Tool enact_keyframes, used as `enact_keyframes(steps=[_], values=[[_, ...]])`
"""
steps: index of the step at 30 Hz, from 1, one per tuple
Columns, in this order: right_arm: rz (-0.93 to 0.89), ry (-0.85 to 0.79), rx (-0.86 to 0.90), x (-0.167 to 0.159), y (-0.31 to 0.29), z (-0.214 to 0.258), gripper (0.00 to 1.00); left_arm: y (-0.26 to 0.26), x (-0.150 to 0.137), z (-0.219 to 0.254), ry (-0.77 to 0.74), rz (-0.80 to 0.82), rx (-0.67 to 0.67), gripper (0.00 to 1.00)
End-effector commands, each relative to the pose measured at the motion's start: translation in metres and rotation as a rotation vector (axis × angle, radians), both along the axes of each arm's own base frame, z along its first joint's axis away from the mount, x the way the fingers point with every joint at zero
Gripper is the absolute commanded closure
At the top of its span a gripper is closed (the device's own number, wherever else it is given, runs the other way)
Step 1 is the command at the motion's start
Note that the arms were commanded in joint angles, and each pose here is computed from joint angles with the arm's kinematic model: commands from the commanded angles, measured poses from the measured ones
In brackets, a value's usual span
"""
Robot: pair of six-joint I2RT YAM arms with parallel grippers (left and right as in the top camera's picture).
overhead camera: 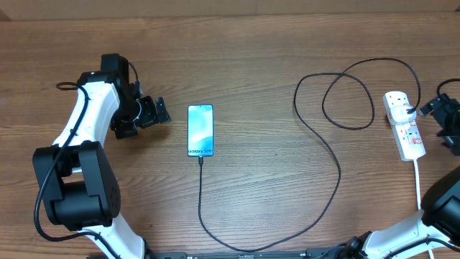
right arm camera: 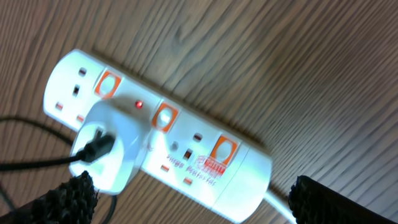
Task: Plug charger to phone and switch on socket
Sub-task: 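Press down the orange rocker switch beside the plug with the right gripper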
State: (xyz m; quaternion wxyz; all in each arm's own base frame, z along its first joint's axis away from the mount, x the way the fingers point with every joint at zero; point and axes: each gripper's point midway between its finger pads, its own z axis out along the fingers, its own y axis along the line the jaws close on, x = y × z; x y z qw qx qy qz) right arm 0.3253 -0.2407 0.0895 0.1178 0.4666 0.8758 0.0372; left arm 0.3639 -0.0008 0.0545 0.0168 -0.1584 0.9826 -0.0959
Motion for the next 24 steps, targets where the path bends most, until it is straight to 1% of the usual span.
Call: enact_keyframes(steps=[1, 6, 24], values=[[0.012, -0.018, 0.044, 0.0, 0.013, 0.006, 0.0, 0.004, 0.003, 0.007, -0.024, 0.018, 0.011, 0.0], [0.021, -0.014, 0.114, -0.003, 0.027, 0.006, 0.0, 0.003, 0.003, 0.008, -0.024, 0.018, 0.011, 0.0], [0.021, -0.014, 0.113, -0.003, 0.027, 0.006, 0.0, 0.003, 0.003, 0.008, -0.024, 0.018, 0.011, 0.0]])
